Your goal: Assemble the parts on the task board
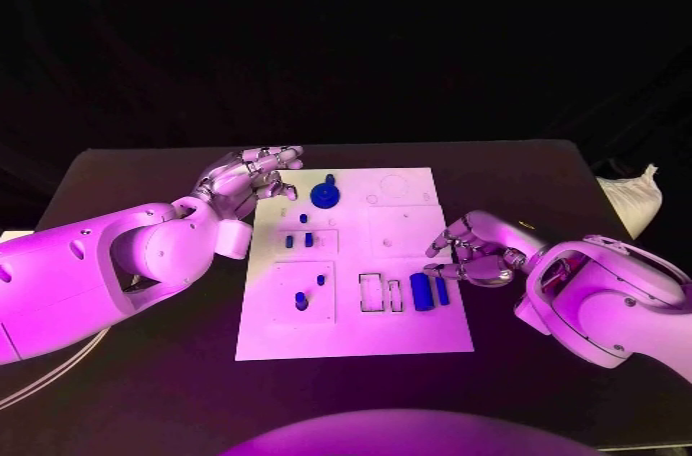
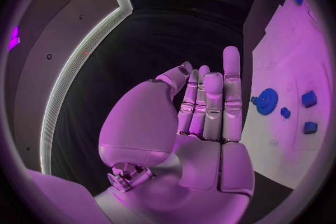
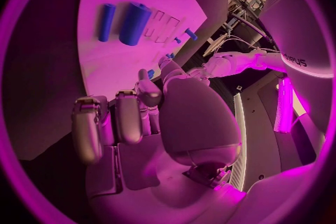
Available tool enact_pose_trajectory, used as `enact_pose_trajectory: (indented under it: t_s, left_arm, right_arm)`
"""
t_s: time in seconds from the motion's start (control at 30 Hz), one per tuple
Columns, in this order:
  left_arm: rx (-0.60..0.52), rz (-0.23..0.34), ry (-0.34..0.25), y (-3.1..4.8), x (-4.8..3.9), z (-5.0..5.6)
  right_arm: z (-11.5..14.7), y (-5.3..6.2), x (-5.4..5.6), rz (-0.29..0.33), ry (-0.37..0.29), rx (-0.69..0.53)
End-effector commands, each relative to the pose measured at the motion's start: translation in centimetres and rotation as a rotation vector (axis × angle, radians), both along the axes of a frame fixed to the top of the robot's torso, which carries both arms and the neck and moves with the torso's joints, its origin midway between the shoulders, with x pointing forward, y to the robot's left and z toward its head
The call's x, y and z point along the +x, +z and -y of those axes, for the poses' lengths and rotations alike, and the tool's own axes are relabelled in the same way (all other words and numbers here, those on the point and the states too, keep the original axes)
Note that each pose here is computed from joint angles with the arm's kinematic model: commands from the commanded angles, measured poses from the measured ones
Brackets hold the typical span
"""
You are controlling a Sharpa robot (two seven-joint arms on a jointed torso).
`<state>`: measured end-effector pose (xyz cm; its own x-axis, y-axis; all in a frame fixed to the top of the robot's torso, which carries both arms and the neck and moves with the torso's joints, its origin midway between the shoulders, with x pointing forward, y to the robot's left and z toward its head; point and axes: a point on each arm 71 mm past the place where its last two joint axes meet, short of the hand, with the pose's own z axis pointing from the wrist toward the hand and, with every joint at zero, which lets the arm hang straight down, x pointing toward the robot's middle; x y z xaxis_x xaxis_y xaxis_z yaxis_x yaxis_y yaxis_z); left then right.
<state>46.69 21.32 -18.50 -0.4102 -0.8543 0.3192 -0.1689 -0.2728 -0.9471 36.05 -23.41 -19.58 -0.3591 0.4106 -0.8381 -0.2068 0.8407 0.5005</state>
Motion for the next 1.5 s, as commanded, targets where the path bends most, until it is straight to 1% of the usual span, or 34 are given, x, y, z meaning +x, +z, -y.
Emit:
enact_pose_trajectory:
  t_s: [0.03,0.23,0.57,0.9,1.1,1.5]
  left_arm:
    - [-0.011,0.007,-0.022,0.04,-0.03,0.2]
    - [-0.010,0.005,-0.022,-0.01,-0.02,0.2]
    - [-0.008,0.004,-0.019,-0.02,-0.07,-0.1]
    - [-0.007,0.003,-0.018,-0.02,-0.11,-0.2]
    - [-0.006,0.003,-0.017,-0.01,-0.14,-0.3]
    - [-0.005,0.001,-0.015,-0.01,-0.18,-0.4]
  right_arm:
    - [0.6,-0.6,-0.3,-0.036,-0.088,-0.080]
    - [0.5,-1.2,-0.6,-0.055,-0.107,-0.137]
    - [-0.5,-2.1,-0.8,-0.053,-0.080,-0.190]
    - [-1.6,-2.6,-0.7,-0.043,-0.052,-0.209]
    - [-2.0,-3.1,-0.6,-0.060,-0.043,-0.228]
    - [-3.1,-4.5,-0.9,-0.105,-0.005,-0.253]
